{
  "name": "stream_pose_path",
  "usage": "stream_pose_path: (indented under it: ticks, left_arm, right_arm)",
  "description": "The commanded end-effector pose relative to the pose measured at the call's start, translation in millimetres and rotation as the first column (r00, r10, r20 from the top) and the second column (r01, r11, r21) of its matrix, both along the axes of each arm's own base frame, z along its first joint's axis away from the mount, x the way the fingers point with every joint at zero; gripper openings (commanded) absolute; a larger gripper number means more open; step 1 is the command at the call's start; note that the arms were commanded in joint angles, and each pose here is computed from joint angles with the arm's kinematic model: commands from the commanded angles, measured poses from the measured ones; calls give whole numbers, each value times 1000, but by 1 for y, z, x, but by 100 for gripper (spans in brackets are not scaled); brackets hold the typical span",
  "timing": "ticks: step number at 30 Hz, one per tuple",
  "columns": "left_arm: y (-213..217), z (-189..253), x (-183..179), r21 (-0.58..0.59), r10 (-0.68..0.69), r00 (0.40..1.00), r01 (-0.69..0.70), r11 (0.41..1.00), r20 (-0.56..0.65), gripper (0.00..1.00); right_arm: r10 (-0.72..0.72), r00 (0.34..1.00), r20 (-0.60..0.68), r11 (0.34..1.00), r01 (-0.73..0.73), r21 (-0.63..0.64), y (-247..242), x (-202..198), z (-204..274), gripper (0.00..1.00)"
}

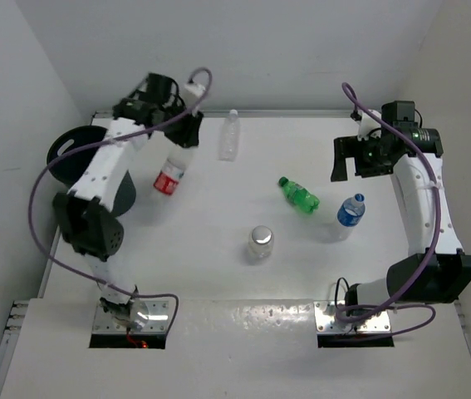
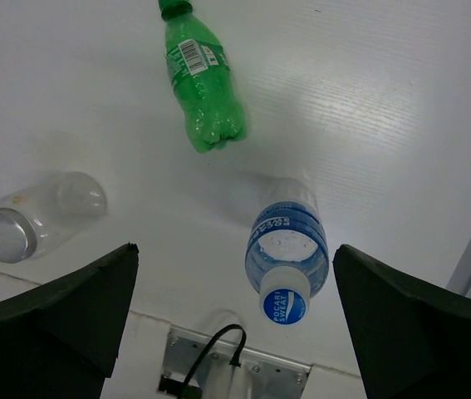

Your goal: Put the plastic bottles in the bin

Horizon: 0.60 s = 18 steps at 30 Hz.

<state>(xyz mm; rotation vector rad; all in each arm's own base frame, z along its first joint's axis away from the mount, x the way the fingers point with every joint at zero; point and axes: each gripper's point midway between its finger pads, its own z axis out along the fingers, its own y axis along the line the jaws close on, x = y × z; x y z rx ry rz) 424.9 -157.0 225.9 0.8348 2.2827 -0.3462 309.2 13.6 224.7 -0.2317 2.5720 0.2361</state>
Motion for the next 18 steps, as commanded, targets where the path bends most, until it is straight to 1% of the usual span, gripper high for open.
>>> stream_pose_path:
  ticks: [1, 2, 3, 5, 6, 7, 8, 9, 10, 11, 12, 13, 14, 16, 17, 18]
  left_arm:
    - [9, 192, -27, -224, 54, 894, 53, 973, 446, 0]
    - [21, 239, -51, -260, 102, 821, 59, 964, 562, 0]
    - [30, 263, -49, -308, 170, 744, 51, 950, 646, 0]
    - [63, 302, -65, -357, 293, 579, -4, 934, 761, 0]
    - [88, 333, -88, -408, 385, 403, -30, 912, 830, 0]
    - [100, 345, -98, -438, 427, 327, -44, 898, 843, 0]
    - [109, 354, -106, -455, 451, 273, -56, 889, 850, 0]
    - [116, 351, -104, -450, 457, 264, -90, 888, 849, 0]
    - [133, 361, -106, -469, 490, 226, -144, 872, 842, 0]
    - [142, 356, -100, -473, 506, 225, -185, 861, 833, 0]
    - [150, 356, -100, -480, 520, 208, -214, 851, 829, 0]
    - [168, 352, -95, -492, 541, 165, -263, 830, 825, 0]
    - [176, 349, -92, -493, 545, 149, -281, 823, 825, 0]
    - [189, 343, -82, -486, 545, 141, -311, 817, 827, 0]
    - [199, 332, -74, -477, 547, 158, -333, 813, 822, 0]
    - [206, 321, -61, -464, 545, 181, -351, 813, 818, 0]
  right_arm:
    - [21, 994, 106, 1000, -20, -2, 6, 10, 25, 99]
    - [20, 994, 110, 1000, -20, 0, 6, 11, 26, 99]
    - [20, 993, 116, 1000, -20, 0, 7, 12, 27, 99]
    - [26, 990, 141, 1000, -27, 4, 9, 15, 31, 99]
    - [27, 989, 145, 1000, -28, 6, 11, 16, 30, 99]
    - [30, 988, 154, 999, -31, 4, 12, 18, 30, 99]
    - [35, 986, 162, 999, -37, 8, 15, 21, 31, 99]
    - [38, 984, 172, 999, -40, 9, 16, 23, 32, 99]
    - [42, 984, 170, 999, -45, 13, 18, 25, 32, 99]
    - [50, 982, 182, 998, -54, 15, 21, 27, 33, 99]
    - [49, 983, 178, 998, -53, 18, 23, 29, 32, 99]
    - [51, 983, 176, 998, -55, 19, 24, 31, 30, 99]
    - [50, 982, 185, 998, -55, 21, 24, 32, 32, 99]
    - [44, 978, 202, 998, -50, 26, 25, 39, 32, 97]
    - [44, 977, 210, 998, -50, 25, 25, 42, 32, 97]
    - [75, 974, 213, 996, -82, 26, 36, 43, 32, 97]
